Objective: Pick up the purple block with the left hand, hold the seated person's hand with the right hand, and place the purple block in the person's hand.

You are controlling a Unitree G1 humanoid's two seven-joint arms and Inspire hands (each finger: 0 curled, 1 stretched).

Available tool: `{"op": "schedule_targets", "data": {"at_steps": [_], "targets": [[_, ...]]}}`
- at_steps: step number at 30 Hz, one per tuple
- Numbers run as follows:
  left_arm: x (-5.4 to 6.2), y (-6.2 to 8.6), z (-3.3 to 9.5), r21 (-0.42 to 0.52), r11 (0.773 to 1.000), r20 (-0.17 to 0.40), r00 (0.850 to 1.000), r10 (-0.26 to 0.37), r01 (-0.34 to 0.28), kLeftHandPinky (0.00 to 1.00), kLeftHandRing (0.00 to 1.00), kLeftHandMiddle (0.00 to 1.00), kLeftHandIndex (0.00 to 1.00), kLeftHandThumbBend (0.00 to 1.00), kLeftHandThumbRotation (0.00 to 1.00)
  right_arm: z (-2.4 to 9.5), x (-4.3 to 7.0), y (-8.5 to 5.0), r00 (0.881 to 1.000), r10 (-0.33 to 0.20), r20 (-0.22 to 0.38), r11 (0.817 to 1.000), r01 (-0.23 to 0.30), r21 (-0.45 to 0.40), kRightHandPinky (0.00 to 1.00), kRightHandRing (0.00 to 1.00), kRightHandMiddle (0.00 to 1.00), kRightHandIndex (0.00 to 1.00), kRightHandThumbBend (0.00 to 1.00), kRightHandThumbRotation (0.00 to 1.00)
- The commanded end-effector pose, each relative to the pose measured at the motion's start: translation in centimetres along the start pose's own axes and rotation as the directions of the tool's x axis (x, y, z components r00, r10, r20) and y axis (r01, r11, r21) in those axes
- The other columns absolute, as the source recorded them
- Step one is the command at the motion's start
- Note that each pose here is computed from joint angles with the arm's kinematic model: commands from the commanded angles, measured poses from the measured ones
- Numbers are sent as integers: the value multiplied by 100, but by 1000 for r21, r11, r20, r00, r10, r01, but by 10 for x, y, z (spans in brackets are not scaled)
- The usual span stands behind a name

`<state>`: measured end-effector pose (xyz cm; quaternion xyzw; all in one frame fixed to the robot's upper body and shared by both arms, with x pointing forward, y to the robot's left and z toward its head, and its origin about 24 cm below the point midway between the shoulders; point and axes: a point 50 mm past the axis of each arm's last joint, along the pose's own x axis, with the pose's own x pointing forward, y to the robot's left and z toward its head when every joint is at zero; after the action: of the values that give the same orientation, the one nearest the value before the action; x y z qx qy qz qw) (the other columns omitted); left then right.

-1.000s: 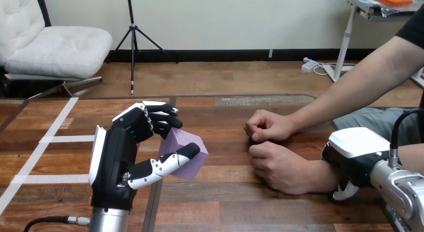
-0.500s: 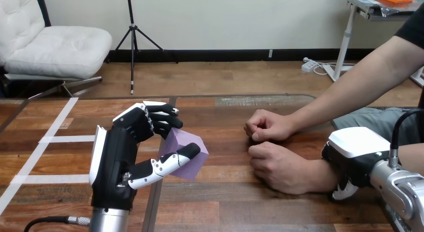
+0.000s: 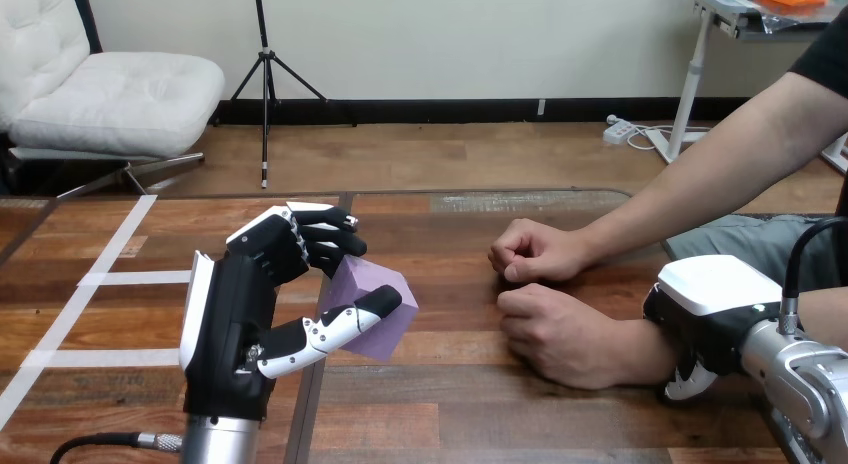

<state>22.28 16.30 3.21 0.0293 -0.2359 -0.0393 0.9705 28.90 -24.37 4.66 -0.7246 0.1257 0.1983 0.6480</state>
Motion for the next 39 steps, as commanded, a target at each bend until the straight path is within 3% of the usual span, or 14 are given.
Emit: {"op": "schedule_targets", "data": {"at_steps": [1,14,39], "targets": [[17,-2,13,-12,1000,94,996,-2,3,38,44,51,55,73,3,-2,1,2,1000,6,6,1000,-6,23,43,49,55,51,69,0],[19,-4,13,-19,1000,92,996,-8,10,38,44,51,55,73,3,-3,-1,-2,998,-49,29,998,48,32,39,46,51,50,72,0],[24,-11,14,-21,999,109,994,-25,28,38,44,51,55,73,3,4,-10,-21,996,-89,24,995,88,46,39,46,52,52,74,0]]}}
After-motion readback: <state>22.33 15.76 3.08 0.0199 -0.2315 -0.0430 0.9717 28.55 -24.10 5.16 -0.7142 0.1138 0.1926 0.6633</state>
